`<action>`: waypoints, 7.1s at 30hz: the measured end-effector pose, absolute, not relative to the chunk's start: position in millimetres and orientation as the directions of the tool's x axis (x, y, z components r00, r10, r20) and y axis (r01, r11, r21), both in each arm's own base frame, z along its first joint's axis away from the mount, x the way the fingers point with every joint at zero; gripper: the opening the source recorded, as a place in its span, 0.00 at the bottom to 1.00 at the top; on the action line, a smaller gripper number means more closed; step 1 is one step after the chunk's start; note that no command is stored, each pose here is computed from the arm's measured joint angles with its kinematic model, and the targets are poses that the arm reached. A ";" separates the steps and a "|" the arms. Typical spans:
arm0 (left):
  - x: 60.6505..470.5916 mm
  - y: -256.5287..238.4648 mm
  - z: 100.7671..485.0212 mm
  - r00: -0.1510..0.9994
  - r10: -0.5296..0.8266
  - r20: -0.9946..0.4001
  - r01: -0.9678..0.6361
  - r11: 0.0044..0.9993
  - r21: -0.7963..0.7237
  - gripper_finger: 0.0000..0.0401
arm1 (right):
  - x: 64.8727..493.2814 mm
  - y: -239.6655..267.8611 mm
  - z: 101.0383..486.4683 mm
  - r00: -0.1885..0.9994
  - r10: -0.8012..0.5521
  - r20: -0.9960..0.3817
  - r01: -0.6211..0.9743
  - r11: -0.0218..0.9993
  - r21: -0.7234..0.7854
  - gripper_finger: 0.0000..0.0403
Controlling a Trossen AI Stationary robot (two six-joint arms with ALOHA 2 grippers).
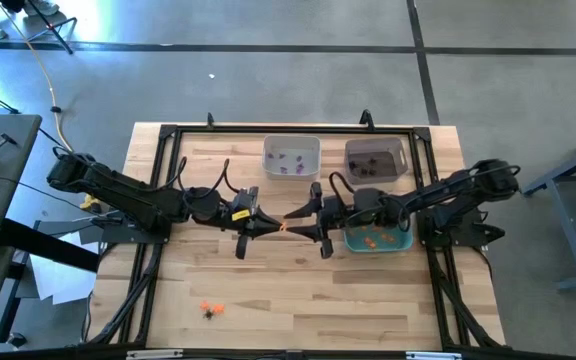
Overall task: Sort Halloween decoration
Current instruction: Put the orange spider toy into the green bin, then put the black spider toy into the black bin
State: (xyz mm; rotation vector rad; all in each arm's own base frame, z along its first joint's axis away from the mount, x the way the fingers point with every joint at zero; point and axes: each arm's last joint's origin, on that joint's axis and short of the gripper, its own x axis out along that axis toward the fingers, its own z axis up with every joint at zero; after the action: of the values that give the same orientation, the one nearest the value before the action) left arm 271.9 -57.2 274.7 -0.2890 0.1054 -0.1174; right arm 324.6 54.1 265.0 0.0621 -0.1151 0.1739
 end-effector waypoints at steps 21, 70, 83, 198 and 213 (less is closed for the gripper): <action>271.8 -57.3 274.7 0.987 -0.132 -0.087 0.102 0.954 -0.280 0.00 | 327.1 55.3 263.9 0.967 0.203 0.155 -0.211 0.977 0.036 0.02; 258.9 -54.4 264.6 0.952 -0.122 -0.279 0.035 0.955 -0.295 0.40 | 193.5 27.1 271.8 0.702 -0.230 -0.674 0.568 0.751 0.337 0.00; 258.5 -54.2 263.1 0.948 -0.118 -0.294 0.029 0.956 -0.291 0.40 | 150.8 33.4 209.5 0.298 -0.172 -0.939 0.830 0.533 0.166 0.00; 217.7 -27.2 174.6 0.146 0.243 -0.959 -0.372 0.912 0.175 0.14 | 224.1 48.3 282.1 0.760 -0.178 -0.625 0.413 0.874 0.254 0.25; 229.1 -28.0 152.5 0.087 0.233 -0.969 -0.277 0.939 0.201 0.40 | 225.3 42.8 282.1 0.756 -0.189 -0.627 0.428 0.867 0.254 0.25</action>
State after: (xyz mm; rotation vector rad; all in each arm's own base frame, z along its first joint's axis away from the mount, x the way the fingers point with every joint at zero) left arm 229.1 -28.0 152.5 -0.0368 1.4344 0.3803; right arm 225.3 42.8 282.1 0.4010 0.6300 -0.3466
